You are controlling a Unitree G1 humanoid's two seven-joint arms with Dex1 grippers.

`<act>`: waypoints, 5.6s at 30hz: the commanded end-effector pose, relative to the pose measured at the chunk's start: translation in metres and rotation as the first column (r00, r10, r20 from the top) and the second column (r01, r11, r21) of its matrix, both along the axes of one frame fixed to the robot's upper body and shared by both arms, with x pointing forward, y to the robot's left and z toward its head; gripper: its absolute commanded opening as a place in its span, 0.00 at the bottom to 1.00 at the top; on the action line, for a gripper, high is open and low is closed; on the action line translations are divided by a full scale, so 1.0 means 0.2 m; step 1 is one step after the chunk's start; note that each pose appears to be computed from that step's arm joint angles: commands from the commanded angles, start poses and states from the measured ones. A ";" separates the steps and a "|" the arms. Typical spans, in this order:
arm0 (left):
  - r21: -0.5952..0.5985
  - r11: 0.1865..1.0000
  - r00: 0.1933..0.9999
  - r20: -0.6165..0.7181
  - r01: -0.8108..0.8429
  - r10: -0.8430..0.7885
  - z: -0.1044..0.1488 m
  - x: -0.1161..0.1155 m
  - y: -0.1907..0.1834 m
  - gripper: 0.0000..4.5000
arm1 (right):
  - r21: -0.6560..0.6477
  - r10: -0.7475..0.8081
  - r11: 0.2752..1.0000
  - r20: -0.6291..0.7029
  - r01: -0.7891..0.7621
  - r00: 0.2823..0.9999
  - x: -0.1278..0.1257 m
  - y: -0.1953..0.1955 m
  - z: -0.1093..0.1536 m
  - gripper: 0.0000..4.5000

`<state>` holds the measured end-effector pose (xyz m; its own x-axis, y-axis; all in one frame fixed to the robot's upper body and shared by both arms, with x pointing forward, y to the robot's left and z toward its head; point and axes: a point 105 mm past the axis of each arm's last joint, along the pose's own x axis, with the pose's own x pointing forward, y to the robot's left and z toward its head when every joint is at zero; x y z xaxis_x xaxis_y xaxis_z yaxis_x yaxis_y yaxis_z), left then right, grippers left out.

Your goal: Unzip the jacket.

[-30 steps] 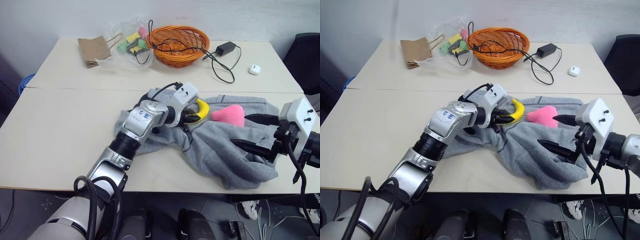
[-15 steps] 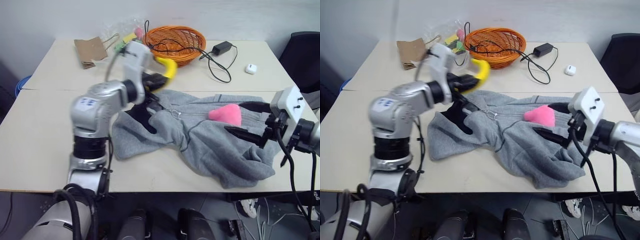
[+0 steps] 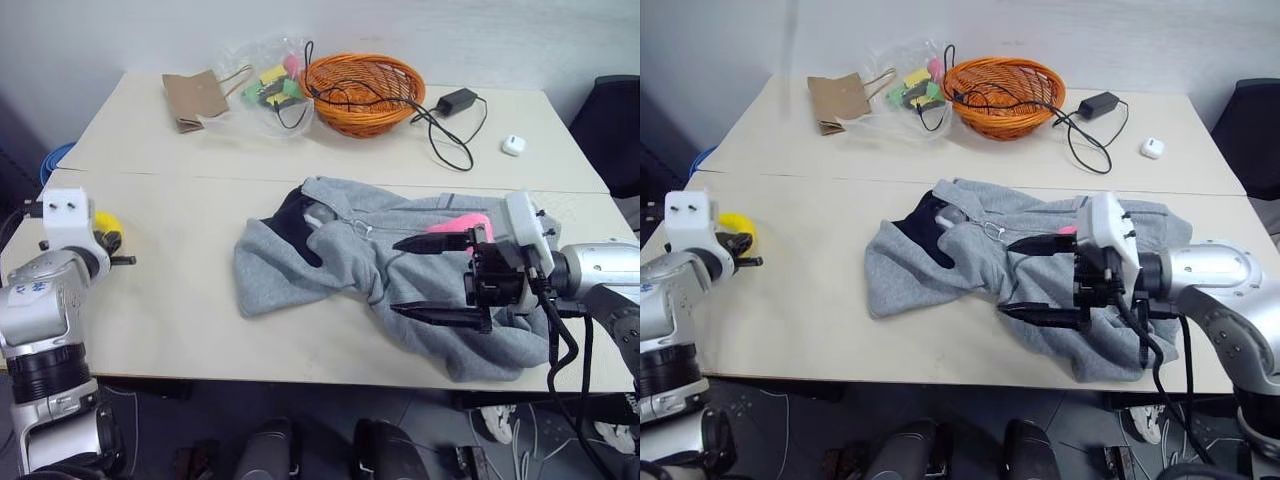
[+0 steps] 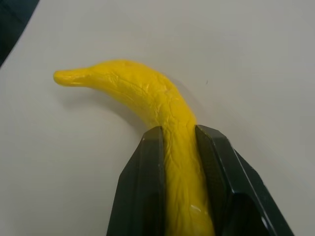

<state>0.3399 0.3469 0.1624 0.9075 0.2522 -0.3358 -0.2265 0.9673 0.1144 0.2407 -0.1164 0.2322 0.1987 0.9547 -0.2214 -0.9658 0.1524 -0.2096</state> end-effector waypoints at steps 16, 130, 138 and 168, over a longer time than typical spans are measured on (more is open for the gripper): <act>-0.031 0.961 0.956 0.112 0.276 -0.271 0.41 -0.19 -0.04 1.00 | -0.128 -0.262 0.954 0.091 0.272 0.961 0.15 -0.30 -0.04 1.00; 0.268 -0.536 -0.310 -0.579 0.801 -0.754 -0.24 -0.21 -1.27 0.55 | -0.696 -0.225 0.649 0.209 0.306 0.952 0.07 -0.87 -0.49 0.72; 0.234 -0.503 -0.269 -0.623 0.832 -0.735 -0.28 -0.20 -1.09 0.00 | -0.694 -0.181 0.701 0.049 0.164 0.982 -0.10 -0.83 -0.45 0.10; -0.029 -0.390 -0.368 -0.404 0.920 -0.837 -0.10 -0.47 -0.86 0.63 | -0.586 -0.311 0.761 0.047 0.278 0.949 -0.35 -0.66 -0.20 0.72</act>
<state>0.2486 0.1733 0.1206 -0.0644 -0.6884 -0.7224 0.9545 -0.2537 0.1566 0.1700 -0.2553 0.1745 0.4093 0.5214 -0.7487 -0.9076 0.3165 -0.2758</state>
